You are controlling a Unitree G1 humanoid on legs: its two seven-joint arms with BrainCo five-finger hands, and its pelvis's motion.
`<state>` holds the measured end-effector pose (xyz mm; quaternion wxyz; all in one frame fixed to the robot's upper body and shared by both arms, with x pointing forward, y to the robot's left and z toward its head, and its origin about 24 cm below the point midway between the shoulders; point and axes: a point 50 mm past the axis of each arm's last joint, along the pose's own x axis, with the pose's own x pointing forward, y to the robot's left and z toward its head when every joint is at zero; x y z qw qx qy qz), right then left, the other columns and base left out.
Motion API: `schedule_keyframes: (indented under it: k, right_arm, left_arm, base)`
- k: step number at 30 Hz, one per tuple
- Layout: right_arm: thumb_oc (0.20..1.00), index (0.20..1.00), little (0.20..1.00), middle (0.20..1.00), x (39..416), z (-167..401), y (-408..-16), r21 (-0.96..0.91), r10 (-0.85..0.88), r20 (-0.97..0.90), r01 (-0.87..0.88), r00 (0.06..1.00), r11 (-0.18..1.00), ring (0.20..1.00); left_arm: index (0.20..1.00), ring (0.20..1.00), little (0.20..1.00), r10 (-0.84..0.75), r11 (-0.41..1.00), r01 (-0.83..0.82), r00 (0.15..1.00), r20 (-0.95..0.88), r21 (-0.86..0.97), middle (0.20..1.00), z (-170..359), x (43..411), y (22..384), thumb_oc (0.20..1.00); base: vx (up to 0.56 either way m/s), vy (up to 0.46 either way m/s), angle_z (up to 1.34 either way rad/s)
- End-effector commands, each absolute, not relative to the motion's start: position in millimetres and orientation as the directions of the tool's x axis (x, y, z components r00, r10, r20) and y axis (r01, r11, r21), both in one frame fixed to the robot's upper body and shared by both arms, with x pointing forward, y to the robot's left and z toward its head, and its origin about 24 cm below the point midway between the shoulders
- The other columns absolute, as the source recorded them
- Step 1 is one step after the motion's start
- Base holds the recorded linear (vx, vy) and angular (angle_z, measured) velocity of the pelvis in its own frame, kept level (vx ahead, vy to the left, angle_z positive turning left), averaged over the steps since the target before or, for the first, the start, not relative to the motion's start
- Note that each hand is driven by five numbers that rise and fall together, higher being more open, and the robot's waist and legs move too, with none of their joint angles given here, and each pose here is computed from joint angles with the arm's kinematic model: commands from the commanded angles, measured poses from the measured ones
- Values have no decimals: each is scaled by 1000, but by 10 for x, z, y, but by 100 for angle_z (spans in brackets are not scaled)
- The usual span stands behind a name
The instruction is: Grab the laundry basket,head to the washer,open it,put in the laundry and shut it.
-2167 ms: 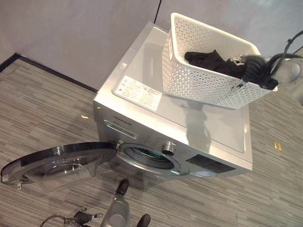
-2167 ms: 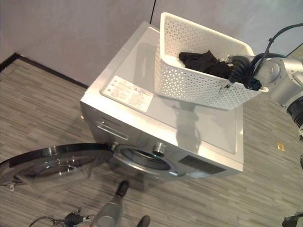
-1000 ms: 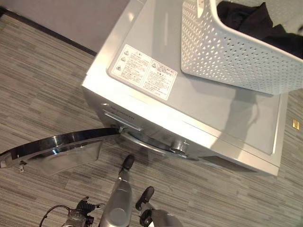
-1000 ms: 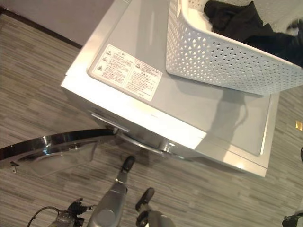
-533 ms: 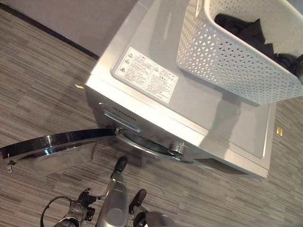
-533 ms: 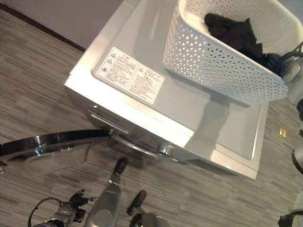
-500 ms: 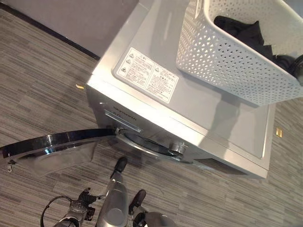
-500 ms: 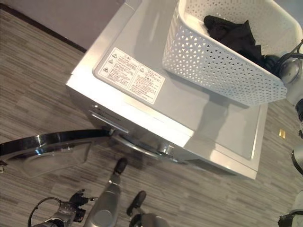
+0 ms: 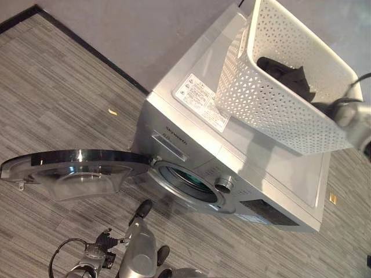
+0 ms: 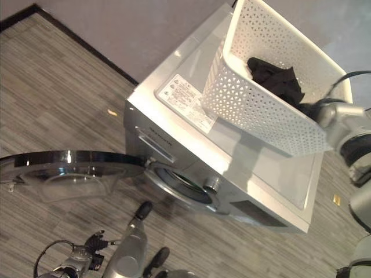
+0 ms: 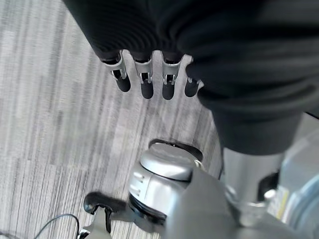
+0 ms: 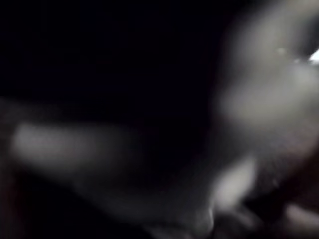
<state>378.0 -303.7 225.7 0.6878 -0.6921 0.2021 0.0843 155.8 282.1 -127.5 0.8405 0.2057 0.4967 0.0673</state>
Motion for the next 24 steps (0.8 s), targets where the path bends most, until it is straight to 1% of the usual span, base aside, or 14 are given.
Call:
schedule_keyframes:
  k: [1, 3, 4, 5, 10, 14, 17, 18, 19, 20, 21, 22, 24]
  right_arm:
    - [200, 200, 200, 200, 4042, 2337, -2159, -953, 138, -288, -298, 948, 53, 200]
    - [200, 200, 200, 200, 4048, 2479, -2149, -973, 147, -207, -219, 967, 69, 200]
    - [200, 200, 200, 200, 4050, 2605, -2176, -986, 136, -139, -149, 981, 72, 200]
    - [200, 200, 200, 200, 4046, 2595, -2177, -986, 138, -144, -155, 980, 69, 200]
    - [200, 200, 200, 200, 4010, 2715, -2287, -995, 116, -60, -68, 991, 67, 200]
    - [200, 200, 200, 200, 3972, 2820, -2335, -996, 118, 12, 1, 993, 91, 200]
    - [200, 200, 200, 200, 3922, 2965, -2394, -977, 118, 136, 113, 984, 183, 200]
    - [200, 200, 200, 200, 3872, 3071, -2430, -944, 118, 231, 194, 966, 267, 200]
    - [200, 200, 200, 200, 3854, 3080, -2440, -939, 124, 242, 200, 962, 279, 200]
    - [200, 200, 200, 200, 3825, 3124, -2436, -920, 133, 282, 228, 950, 317, 200]
    - [200, 200, 200, 200, 3772, 3184, -2476, -880, 125, 355, 286, 926, 380, 200]
    - [200, 200, 200, 200, 3745, 3186, -2535, -858, 107, 384, 312, 917, 408, 200]
    - [200, 200, 200, 200, 3646, 3283, -2635, -773, 70, 490, 396, 869, 495, 200]
  left_arm:
    - [1000, 1000, 1000, 395, 878, 33, 512, -763, 477, 1000, -1102, 1654, 3124, 1000]
    - [1000, 1000, 1000, 410, 878, 17, 492, -768, 479, 1000, -1122, 1591, 3144, 1000]
    - [1000, 1000, 1000, 418, 876, 14, 477, -773, 483, 1000, -1141, 1537, 3153, 1000]
    - [1000, 1000, 1000, 418, 876, 14, 477, -773, 482, 1000, -1143, 1533, 3151, 1000]
    - [1000, 1000, 1000, 409, 881, 21, 469, -783, 473, 1000, -1193, 1468, 3099, 1000]
    - [1000, 1000, 1000, 404, 886, 13, 469, -785, 464, 1000, -1216, 1450, 3062, 1000]
    - [1000, 1000, 1000, 394, 891, 15, 475, -787, 454, 1000, -1243, 1454, 2995, 1000]
    - [1000, 1000, 1000, 387, 895, 14, 469, -794, 445, 1000, -1274, 1428, 2945, 1000]
    - [1000, 1000, 1000, 386, 896, 16, 468, -795, 444, 1000, -1281, 1418, 2937, 1000]
    - [1000, 1000, 1000, 384, 897, 20, 463, -799, 442, 1000, -1297, 1397, 2918, 1000]
    - [1000, 1000, 1000, 381, 899, 23, 456, -804, 438, 1000, -1316, 1375, 2892, 1000]
    - [1000, 1000, 1000, 377, 898, 32, 456, -806, 438, 1000, -1325, 1371, 2873, 1000]
    - [1000, 1000, 1000, 375, 896, 50, 446, -813, 441, 1000, -1350, 1330, 2849, 1000]
  base:
    - [-85, 6, -34]
    - [-65, -5, -11]
    - [-51, -1, 4]
    - [-54, -10, 5]
    - [-54, -10, -6]
    - [-41, -15, -12]
    - [-67, -15, -3]
    - [-74, -8, -8]
    - [-65, -24, -13]
    - [-35, -9, -21]
    - [-31, -19, -23]
    - [-5, -22, -18]
    - [9, -19, -9]
